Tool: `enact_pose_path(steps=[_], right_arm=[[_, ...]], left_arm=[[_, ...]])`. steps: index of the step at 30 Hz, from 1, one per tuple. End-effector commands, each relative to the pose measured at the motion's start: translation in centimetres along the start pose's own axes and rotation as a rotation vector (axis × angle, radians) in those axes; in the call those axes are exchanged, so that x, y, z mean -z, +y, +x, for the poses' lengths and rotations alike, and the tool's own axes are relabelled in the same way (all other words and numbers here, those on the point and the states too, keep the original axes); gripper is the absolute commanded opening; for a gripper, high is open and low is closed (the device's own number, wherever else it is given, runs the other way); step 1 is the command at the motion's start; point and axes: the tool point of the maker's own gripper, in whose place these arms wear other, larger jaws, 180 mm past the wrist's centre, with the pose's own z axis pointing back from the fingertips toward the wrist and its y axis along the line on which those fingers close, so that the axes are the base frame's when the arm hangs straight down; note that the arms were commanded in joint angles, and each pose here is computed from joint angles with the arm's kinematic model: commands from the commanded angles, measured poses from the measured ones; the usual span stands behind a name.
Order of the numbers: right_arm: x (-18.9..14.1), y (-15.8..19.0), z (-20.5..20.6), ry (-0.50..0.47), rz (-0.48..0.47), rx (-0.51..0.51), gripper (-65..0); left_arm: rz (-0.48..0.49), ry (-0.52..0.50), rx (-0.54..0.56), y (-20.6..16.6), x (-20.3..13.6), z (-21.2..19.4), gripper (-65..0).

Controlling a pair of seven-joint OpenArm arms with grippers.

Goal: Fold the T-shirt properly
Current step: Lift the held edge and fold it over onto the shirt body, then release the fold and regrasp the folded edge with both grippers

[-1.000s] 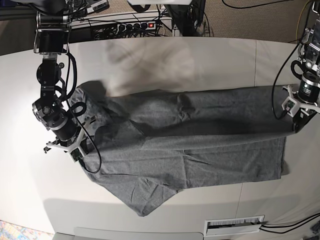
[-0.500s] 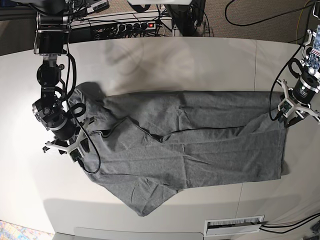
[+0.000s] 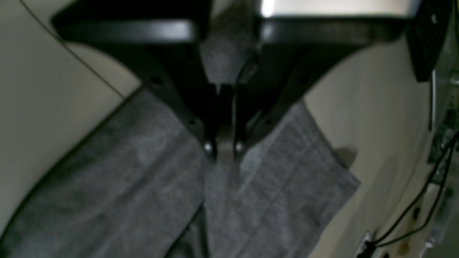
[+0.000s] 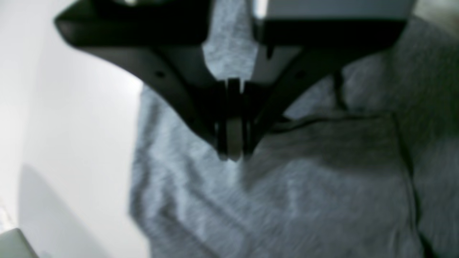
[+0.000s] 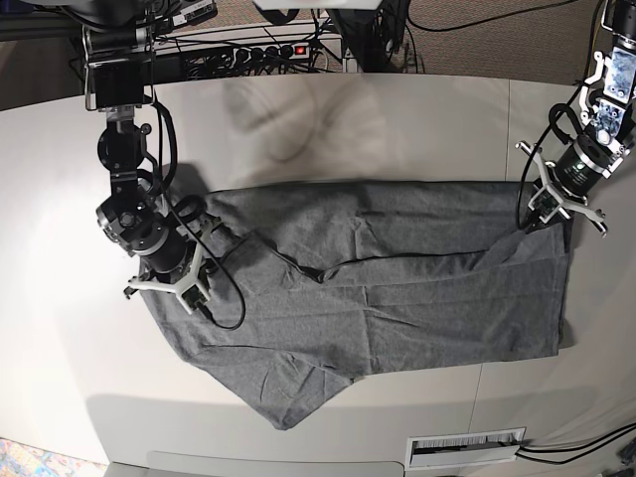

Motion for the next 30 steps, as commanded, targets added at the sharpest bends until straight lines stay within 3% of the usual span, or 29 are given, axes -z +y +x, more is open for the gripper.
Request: enact_pose_path(steps=[1, 5, 11, 16, 22, 30], right_arm=[[0.0, -1.2, 0.8, -0.018, -0.025, -0.021, -65.0], [1.0, -0.2, -1.9, 0.061, 0.004, -0.026, -65.0], [0.9, 0.0, -4.8, 0.203, 0.015, -0.027, -65.0], [0.1, 2.4, -6.6, 0.296, 0.167, 0.0, -65.0], [-0.9, 3.4, -8.2, 0.383, 0.239, 0.04, -65.0], [-2.8, 4.7, -10.2, 0.501, 0.336, -0.008, -65.0]], left_arm=[[0.02, -0.003, 0.039, 1.5, -0.2, 0.4, -65.0], [0.01, 0.04, 0.065, 1.3, -0.2, -0.5, -65.0], [-0.125, 0.094, 0.06, -0.9, -0.4, -2.5, -65.0], [-0.251, 0.152, 0.047, -2.8, -1.2, -4.5, -65.0], [-0.372, 0.172, -0.001, -4.8, -2.7, -5.4, -65.0], [-0.469, 0.263, -0.002, -6.5, -6.2, -8.3, -65.0]])
